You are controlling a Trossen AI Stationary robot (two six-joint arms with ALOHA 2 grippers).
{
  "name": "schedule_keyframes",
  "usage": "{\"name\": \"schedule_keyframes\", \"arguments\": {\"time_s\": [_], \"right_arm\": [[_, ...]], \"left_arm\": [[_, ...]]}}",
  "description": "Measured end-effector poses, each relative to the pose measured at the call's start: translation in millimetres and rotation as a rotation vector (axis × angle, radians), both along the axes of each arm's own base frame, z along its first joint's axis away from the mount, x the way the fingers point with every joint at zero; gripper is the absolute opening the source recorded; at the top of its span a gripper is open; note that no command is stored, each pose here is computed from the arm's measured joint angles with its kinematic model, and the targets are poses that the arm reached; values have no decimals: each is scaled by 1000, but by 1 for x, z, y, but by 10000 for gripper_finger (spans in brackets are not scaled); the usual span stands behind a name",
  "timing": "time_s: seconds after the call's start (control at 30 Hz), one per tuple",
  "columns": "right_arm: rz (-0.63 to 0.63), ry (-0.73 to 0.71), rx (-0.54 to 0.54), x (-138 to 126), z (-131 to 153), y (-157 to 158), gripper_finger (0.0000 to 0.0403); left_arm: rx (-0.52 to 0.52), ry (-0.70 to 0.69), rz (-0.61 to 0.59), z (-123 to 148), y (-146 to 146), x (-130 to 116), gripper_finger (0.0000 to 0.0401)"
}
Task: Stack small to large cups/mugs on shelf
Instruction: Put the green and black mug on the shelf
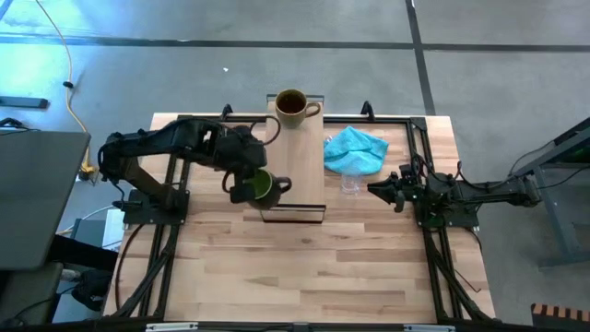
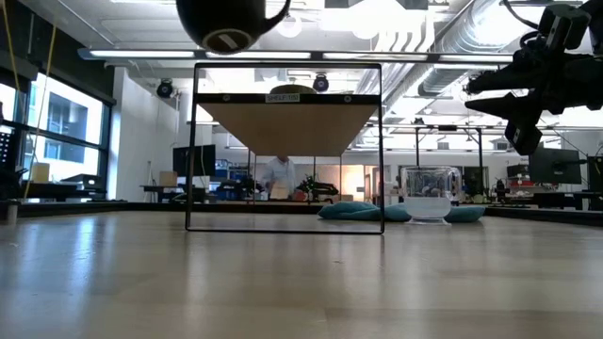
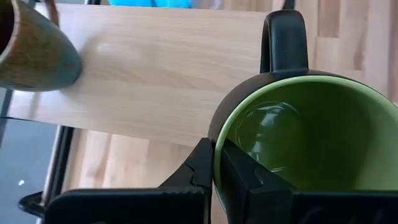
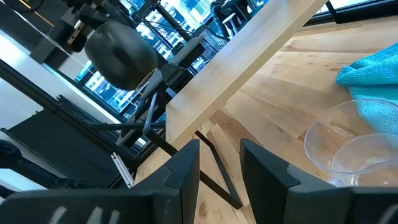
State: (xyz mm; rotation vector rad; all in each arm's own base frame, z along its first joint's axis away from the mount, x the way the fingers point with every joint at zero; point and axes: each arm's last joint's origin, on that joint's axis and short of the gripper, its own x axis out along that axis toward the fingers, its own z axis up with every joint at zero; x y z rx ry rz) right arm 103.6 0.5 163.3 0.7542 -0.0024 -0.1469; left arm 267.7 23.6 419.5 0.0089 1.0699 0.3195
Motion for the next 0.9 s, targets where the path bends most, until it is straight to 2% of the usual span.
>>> {"name": "schedule_keyframes", "arguments": {"time_s": [0.5,0.9], "right_arm": [[0,0,0,0,0,0,106],[0,7,0,0,-1,0,106]], "left_arm": [[65,11,1,1,40,-3,0],[72,43,-25,-9,63,8,0]]}}
